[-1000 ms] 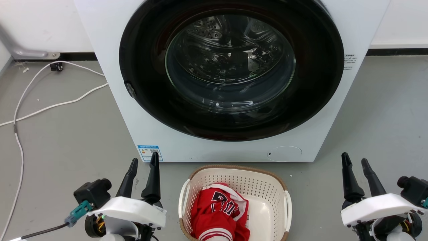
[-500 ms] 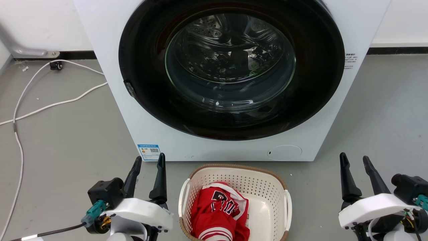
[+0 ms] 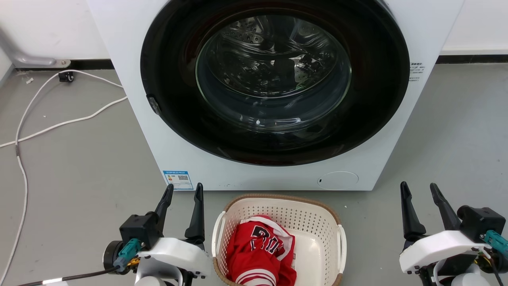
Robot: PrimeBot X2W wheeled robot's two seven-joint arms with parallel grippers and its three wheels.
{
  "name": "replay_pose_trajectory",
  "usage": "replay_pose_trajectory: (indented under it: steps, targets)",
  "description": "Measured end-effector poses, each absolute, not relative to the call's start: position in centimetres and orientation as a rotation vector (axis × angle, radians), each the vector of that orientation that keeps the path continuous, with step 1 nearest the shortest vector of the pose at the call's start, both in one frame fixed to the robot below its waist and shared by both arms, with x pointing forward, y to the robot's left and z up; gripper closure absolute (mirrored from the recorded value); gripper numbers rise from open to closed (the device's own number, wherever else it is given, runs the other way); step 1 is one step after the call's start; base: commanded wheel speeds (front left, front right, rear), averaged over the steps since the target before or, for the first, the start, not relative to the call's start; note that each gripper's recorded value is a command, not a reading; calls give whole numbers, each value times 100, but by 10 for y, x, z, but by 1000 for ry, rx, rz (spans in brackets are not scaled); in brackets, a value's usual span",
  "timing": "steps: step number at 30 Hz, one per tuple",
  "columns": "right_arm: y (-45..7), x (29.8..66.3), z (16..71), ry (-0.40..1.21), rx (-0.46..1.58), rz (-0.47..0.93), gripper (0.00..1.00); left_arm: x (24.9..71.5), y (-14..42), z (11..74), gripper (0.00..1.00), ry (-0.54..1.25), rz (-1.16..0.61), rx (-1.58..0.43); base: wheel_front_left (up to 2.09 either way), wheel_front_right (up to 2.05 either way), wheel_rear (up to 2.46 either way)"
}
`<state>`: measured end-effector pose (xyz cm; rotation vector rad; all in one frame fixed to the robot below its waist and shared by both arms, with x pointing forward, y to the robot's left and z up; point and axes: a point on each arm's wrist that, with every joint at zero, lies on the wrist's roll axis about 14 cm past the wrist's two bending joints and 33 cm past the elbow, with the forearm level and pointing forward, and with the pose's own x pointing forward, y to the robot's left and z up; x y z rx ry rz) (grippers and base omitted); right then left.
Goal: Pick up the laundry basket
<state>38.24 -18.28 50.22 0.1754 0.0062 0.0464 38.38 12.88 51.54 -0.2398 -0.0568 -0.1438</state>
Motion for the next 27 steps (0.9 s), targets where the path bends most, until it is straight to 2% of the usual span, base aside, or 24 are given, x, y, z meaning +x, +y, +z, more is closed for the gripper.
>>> replay_pose_trajectory:
  steps: [27]
  targets:
    - [-178,378,493,18,20,75,0,381,117,511,0,-79,-185,-87,0,0,0]
